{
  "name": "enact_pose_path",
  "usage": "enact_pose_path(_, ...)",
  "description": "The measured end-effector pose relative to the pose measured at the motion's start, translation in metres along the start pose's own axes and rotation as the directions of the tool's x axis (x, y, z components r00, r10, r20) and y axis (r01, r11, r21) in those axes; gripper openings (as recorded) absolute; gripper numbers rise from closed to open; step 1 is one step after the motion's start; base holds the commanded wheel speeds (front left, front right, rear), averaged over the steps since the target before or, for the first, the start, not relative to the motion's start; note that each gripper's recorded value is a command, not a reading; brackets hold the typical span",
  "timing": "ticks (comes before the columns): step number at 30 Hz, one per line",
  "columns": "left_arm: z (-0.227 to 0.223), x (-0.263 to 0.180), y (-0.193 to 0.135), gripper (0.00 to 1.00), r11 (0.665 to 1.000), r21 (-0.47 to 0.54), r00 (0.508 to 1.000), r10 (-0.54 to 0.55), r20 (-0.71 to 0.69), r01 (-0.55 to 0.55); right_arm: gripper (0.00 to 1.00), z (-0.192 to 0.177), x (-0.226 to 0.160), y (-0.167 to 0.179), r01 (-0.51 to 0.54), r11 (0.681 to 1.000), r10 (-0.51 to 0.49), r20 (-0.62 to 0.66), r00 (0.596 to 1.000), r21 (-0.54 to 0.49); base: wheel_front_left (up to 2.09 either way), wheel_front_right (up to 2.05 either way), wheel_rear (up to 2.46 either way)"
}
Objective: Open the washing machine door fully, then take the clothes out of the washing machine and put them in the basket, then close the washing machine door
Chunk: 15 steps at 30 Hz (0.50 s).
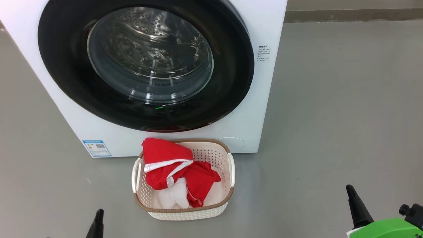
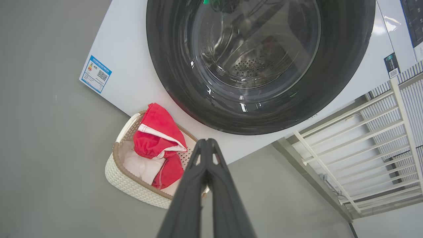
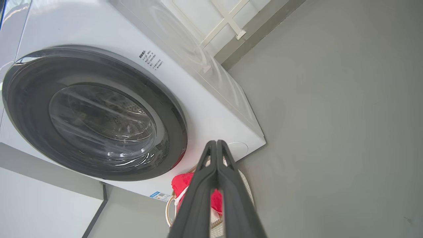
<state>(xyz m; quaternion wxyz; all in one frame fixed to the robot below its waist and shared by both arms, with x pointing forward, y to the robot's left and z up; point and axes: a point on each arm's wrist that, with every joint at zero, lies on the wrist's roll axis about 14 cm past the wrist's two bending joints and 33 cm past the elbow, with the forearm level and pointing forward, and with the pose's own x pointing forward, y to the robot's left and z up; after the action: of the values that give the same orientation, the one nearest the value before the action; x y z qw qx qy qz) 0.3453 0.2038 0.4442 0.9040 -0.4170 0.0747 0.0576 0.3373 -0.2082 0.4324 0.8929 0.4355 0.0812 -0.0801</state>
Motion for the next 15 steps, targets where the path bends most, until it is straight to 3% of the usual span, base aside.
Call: enact_pose_path(15,0.0043,0.0071,-0.008,0.0,0.987,-0.157,1.0,-0.015,0.001,0.015,0.0,0.0069,0.0068,0.0079,-0.016,0.988,0.015,0.007,1.0,0.154,0.0,0.0,0.0)
